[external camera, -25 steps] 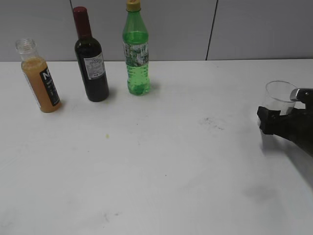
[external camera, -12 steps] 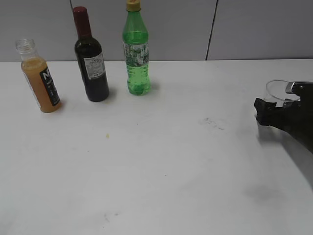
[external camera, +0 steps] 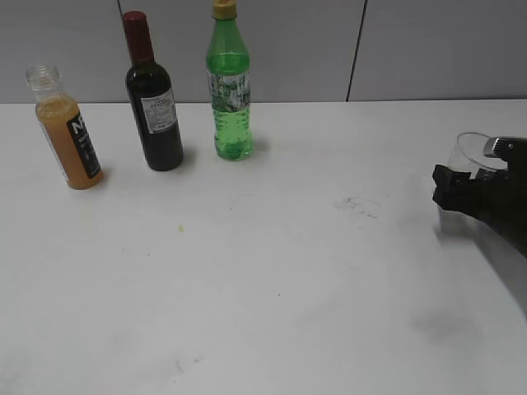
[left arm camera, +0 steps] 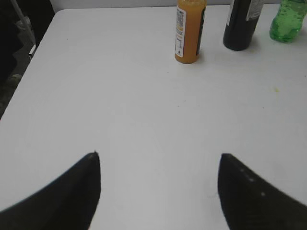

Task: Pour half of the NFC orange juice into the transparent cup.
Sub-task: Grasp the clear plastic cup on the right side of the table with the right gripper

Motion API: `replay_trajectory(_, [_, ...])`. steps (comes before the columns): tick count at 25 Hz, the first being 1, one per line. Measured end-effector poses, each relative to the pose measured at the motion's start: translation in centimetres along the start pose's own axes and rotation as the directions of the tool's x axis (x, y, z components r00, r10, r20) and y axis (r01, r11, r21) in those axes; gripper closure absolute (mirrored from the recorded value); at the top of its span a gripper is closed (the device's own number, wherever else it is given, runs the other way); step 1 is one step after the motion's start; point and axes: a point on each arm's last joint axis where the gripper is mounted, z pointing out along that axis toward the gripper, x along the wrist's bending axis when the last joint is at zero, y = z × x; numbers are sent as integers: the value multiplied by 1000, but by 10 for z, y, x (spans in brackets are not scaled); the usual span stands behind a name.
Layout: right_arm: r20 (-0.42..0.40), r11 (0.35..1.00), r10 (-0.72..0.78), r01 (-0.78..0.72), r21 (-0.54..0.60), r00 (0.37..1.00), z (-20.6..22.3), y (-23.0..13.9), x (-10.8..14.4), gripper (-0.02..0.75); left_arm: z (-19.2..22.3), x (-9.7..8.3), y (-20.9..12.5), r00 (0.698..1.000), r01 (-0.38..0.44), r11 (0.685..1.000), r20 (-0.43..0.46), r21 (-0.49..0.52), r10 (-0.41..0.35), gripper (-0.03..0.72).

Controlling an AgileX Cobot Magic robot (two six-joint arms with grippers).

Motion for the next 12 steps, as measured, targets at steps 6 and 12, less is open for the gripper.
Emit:
replay_trajectory(6, [-26,1000,-8,8,1,1000,0,0,2,188,0,0,0,1000,0,1000,0,0,0,104])
replay_trajectory(12, [-180,997,-72,70,-16,981,-2,5,16,188,0,0,0,1000,0,1000,0,0,0,104])
